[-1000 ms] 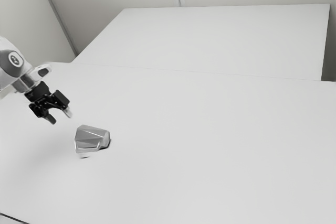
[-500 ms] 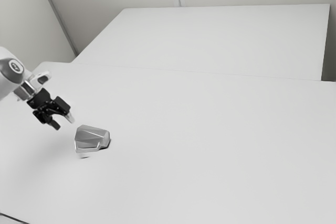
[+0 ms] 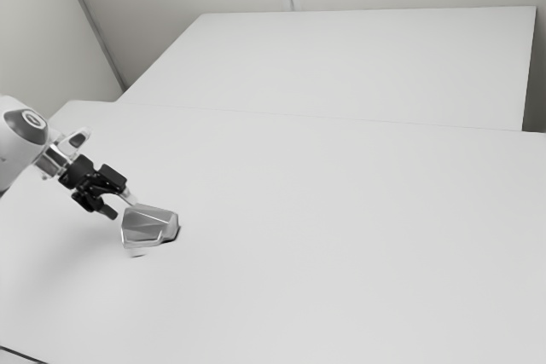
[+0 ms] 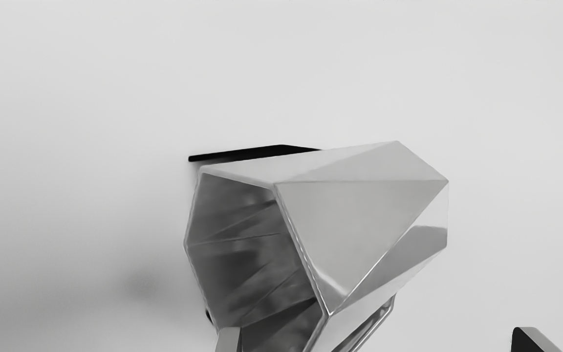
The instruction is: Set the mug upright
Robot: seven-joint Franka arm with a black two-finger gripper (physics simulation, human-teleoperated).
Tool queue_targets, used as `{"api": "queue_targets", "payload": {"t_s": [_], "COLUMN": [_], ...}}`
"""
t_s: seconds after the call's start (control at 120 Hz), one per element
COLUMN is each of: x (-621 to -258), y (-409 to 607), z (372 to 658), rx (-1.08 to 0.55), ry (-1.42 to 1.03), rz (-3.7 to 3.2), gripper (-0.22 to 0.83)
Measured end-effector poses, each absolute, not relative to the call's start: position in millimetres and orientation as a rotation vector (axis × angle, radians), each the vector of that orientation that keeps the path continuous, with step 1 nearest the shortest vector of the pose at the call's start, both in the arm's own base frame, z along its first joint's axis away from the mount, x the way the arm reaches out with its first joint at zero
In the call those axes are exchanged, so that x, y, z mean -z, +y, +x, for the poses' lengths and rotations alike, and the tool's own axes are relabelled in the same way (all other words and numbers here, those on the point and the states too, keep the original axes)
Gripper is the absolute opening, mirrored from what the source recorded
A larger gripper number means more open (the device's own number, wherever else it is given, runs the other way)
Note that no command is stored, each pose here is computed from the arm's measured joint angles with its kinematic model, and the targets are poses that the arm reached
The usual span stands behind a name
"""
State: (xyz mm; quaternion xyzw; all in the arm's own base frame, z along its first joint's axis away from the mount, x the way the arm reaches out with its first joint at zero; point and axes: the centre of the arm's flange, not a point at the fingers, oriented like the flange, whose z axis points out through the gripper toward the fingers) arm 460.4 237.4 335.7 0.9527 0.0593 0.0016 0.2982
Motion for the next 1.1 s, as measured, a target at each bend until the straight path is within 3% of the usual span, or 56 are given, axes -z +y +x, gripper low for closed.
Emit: {"api": "queue_targets", "payload": {"t_s": [0.55,0.608,0.742,0.833,0.95,1.1], "x": [-299.5,-298.0,-298.6,-300.4,-301.3,-304.5], "y": [218.5,216.6,215.0,214.9,214.7,210.3], "z": [453.9,453.8,455.0,455.7,456.0,458.3], "rx": [-0.133,-0.151,-0.185,-0.203,-0.215,-0.227], "ry": [0.228,0.229,0.214,0.198,0.176,0.139], "rz": [2.293,2.274,2.255,2.254,2.259,2.265], "gripper": [0.60,0.52,0.20,0.05,-0.06,-0.12]}}
